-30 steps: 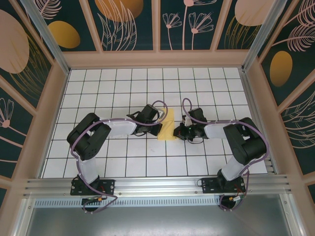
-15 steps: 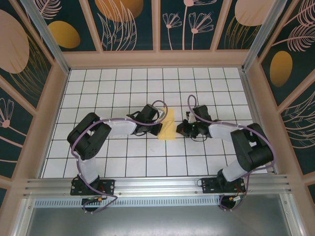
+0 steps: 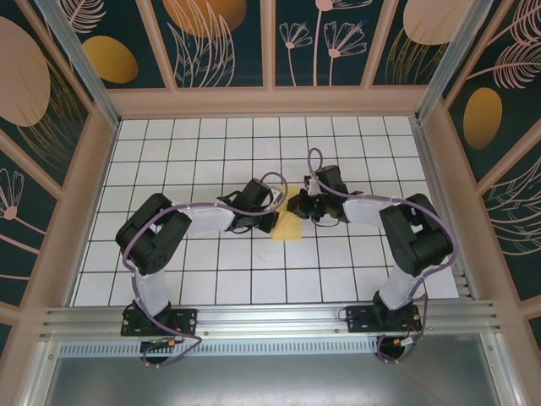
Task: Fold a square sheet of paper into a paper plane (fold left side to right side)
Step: Fold the triangle a second time at the center of the table.
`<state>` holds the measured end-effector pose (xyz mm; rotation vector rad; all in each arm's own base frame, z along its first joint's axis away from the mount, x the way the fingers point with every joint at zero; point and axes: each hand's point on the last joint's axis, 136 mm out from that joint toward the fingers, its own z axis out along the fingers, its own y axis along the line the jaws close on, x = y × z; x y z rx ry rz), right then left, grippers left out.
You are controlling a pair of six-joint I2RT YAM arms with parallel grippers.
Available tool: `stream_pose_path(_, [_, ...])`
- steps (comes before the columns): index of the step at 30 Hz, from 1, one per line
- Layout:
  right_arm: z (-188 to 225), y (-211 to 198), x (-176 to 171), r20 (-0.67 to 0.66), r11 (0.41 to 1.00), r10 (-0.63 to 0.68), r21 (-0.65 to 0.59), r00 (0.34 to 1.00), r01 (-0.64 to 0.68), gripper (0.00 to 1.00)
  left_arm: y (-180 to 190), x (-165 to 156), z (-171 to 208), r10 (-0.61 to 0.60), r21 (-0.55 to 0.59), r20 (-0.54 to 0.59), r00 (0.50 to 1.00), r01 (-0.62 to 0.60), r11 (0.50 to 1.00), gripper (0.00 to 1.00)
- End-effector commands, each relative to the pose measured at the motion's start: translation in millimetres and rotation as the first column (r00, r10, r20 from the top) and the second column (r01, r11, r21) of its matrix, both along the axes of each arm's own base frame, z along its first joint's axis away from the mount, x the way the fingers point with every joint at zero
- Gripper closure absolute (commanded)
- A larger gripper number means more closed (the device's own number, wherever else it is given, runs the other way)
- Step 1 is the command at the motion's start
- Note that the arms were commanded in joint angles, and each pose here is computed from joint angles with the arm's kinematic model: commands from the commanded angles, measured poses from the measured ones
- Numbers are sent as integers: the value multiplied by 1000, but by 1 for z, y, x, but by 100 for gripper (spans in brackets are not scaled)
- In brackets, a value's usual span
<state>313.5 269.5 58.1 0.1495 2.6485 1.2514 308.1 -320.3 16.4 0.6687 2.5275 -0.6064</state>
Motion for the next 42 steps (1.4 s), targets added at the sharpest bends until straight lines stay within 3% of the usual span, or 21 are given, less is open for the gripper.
stream_pose_path(1, [-3,11,4,-4,1000,16,13,1000,-16,98,6,-5,-17,-7,31,-35,999,8,999,100])
stream_pose_path(27, [-62,-15,-14,-114,984,-4,-179,993,-16,98,13,2,-18,27,73,-9,1000,-27,997,100])
stream_pose_path(34, [-82,-27,-28,-166,974,-20,-227,986,-18,98,11,10,1,33,69,27,999,-35,997,100])
stream_pose_path(42, [-85,-30,-29,-171,973,-25,-231,985,-16,98,13,15,62,74,6,109,991,-75,997,72])
